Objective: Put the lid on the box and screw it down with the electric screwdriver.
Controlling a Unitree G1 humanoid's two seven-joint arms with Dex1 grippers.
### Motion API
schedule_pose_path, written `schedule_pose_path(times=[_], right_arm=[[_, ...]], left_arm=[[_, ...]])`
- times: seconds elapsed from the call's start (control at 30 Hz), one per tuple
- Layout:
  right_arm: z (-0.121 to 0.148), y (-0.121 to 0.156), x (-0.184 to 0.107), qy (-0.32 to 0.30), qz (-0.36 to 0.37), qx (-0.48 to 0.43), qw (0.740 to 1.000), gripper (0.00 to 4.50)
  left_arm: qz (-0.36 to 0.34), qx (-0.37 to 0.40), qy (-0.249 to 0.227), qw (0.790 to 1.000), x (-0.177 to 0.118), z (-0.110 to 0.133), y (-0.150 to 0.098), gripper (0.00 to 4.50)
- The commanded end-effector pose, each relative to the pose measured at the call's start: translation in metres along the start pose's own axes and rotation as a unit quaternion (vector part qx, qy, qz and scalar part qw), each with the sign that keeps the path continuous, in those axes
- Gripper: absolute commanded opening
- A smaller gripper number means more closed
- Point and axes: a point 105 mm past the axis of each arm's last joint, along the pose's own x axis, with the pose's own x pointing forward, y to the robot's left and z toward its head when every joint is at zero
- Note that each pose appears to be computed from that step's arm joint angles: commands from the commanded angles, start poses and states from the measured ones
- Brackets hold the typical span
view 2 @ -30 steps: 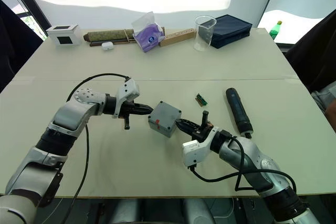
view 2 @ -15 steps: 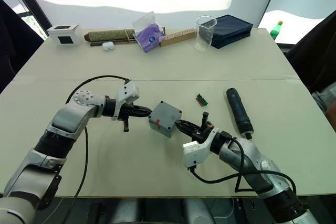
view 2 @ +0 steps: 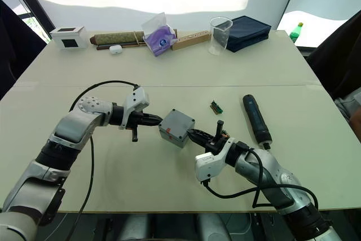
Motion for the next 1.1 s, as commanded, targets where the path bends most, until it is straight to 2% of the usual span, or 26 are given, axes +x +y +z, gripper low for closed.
schedule_pose_path(times=[0.03, 0.4, 0.67, 0.87, 1.1], right_arm=[[0.008, -0.009, -0.002, -0.013, -0.02, -0.006, 1.0, 0.1], [-0.006, -0.01, -0.003, 0.021, -0.022, -0.014, 0.999, 0.1], [-0.006, -0.014, -0.002, 0.022, -0.031, -0.014, 0.999, 0.1], [-0.011, 0.002, -0.011, 0.042, -0.002, 0.022, 0.999, 0.1], [-0.012, 0.013, -0.004, 0.055, 0.018, 0.073, 0.996, 0.1]], left_arm=[[-0.012, 0.026, -0.007, 1.0, 0.0, 0.008, -0.004, 0.0], [0.006, 0.03, -0.007, 0.999, -0.002, 0.006, 0.003, 0.0], [0.012, 0.032, -0.014, 0.999, -0.001, 0.008, 0.005, 0.0], [0.045, 0.026, -0.003, 0.999, -0.006, -0.001, 0.022, 0.0], [0.024, 0.027, 0.002, 0.999, 0.009, -0.009, 0.015, 0.0]])
